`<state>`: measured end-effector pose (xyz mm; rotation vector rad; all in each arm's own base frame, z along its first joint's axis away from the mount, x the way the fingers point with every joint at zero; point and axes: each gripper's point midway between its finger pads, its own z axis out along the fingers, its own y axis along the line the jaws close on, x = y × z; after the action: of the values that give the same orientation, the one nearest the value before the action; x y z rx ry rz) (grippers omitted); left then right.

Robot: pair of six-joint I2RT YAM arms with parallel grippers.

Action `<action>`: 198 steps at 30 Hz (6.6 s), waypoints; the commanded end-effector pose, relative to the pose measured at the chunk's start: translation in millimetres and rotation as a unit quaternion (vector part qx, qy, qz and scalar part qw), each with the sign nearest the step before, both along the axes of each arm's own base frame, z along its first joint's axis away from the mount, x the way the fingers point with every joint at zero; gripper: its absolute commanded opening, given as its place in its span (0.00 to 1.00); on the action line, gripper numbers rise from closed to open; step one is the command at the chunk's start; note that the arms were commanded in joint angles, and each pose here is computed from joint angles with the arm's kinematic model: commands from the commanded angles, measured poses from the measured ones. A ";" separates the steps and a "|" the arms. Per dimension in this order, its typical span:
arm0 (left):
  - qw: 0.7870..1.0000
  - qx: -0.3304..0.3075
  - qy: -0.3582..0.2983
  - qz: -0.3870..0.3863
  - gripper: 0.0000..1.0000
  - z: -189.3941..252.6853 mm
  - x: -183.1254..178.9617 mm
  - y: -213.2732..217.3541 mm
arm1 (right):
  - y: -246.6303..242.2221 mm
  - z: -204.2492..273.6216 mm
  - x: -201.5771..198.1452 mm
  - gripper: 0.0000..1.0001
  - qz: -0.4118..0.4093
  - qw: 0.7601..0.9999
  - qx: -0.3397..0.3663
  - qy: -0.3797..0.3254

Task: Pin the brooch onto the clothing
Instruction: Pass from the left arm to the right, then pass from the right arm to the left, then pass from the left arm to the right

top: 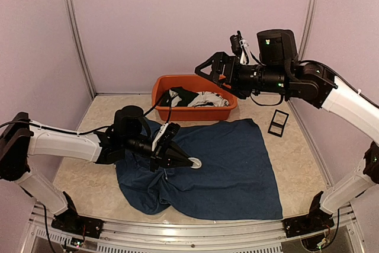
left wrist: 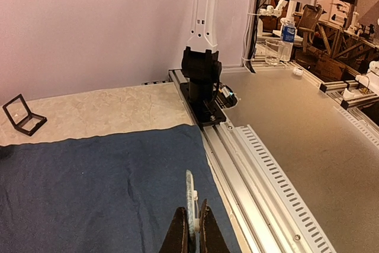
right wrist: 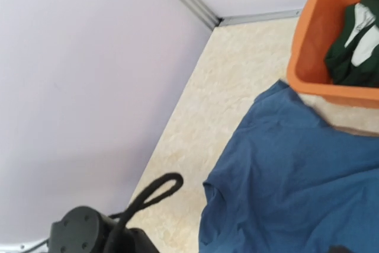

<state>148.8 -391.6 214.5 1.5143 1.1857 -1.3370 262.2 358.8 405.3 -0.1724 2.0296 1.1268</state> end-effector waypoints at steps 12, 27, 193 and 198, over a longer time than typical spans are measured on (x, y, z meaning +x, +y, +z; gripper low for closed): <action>1.000 0.007 0.011 0.012 0.00 -4.3 -0.8 2.2 | -14.9 30.4 -6.2 1.00 -0.017 0.998 0.017 -0.061; 0.995 -0.027 0.054 0.074 0.00 17.0 21.0 -1.6 | -66.3 -92.1 -7.4 0.96 -0.045 0.974 -0.139 -0.173; 0.961 -0.204 0.123 0.141 0.00 46.1 23.7 -25.9 | -9.3 -160.9 -99.5 0.34 0.203 0.924 0.159 -0.284; 0.961 -0.208 0.115 0.143 0.00 49.4 23.6 -24.8 | -8.2 -163.8 -100.8 0.28 0.207 0.923 0.168 -0.277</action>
<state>178.1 -422.9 233.2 0.8890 1.2695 -1.4923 169.2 351.6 223.8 -0.6924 1.3968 1.4091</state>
